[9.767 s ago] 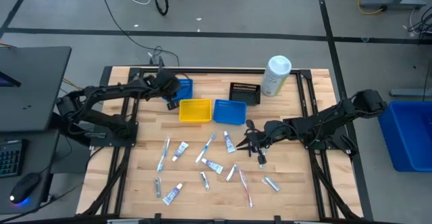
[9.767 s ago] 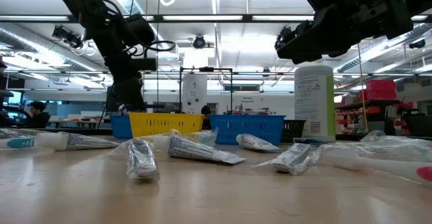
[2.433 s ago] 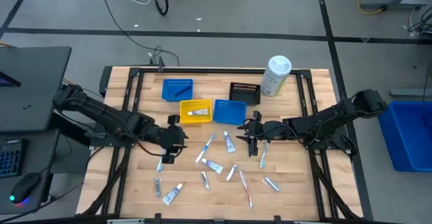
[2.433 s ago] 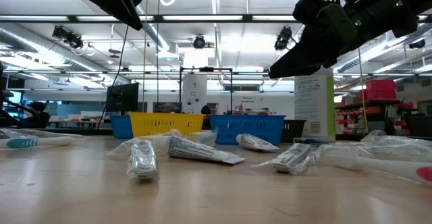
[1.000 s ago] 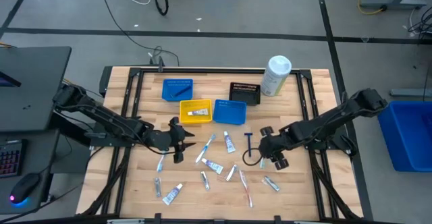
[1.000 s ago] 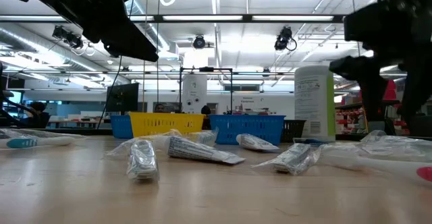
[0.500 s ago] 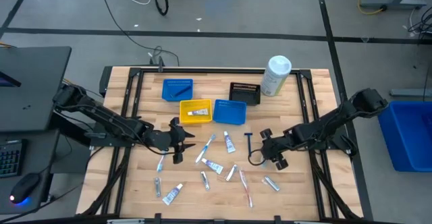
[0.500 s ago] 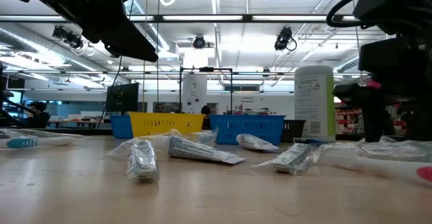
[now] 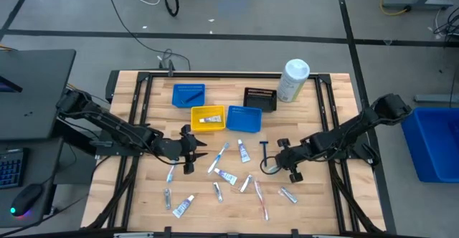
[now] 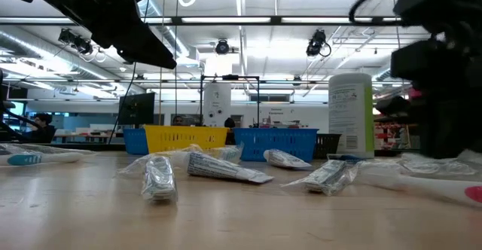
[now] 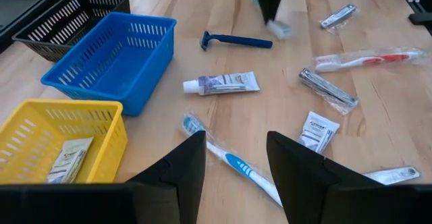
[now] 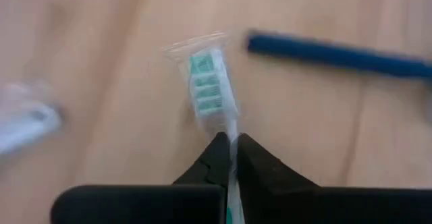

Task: Pick & Place Travel size toiletries
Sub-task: Put the green toothbrush into the right blue basket

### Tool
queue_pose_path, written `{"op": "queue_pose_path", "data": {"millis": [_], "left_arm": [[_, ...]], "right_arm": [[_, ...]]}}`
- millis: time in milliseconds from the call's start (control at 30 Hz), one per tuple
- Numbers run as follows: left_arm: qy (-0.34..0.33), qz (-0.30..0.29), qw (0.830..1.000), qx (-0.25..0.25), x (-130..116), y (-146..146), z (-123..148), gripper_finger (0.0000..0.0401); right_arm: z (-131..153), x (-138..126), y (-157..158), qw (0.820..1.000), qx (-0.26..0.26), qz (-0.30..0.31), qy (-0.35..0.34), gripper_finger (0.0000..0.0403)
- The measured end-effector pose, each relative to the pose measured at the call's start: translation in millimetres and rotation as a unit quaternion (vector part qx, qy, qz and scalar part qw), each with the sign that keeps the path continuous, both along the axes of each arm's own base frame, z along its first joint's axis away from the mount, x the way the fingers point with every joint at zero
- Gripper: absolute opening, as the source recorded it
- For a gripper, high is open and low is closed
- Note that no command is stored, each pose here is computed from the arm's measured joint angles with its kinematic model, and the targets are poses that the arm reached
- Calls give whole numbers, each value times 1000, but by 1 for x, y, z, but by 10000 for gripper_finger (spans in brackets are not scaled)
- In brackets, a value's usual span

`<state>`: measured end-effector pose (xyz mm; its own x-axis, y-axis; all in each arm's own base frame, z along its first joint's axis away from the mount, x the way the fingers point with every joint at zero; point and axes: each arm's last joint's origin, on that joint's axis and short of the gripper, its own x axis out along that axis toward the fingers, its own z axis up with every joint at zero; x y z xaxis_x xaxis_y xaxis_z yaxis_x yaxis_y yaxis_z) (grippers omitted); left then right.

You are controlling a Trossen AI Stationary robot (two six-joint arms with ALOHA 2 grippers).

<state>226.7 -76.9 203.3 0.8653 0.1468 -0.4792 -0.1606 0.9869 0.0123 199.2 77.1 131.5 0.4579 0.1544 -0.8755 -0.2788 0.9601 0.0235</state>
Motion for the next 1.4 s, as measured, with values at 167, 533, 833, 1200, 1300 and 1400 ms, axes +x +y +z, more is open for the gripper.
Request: {"op": "queue_pose_path", "data": {"millis": [167, 533, 833, 1200, 1300, 1400], "left_arm": [[0, -3, 1000, 5, 0, 0, 0, 165], [-8, 3, 1000, -3, 1, 0, 1, 165], [-6, -3, 1000, 8, 1, 0, 1, 165], [-7, 3, 1000, 4, 1, 2, 1, 165], [-6, 1, 1000, 8, 1, 2, 1, 165], [-4, -5, 1000, 19, 2, 2, 2, 165]], "right_arm": [[42, 27, 15, 998, 9, 8, -58, 14], [141, 82, -14, 912, -180, -198, -310, 19], [106, 116, -59, 930, -256, -155, -212, 20], [38, 156, -102, 928, -365, -77, -1, 23], [30, 156, -110, 932, -356, -68, 19, 25], [28, 156, -114, 948, -313, -50, 14, 28]]}}
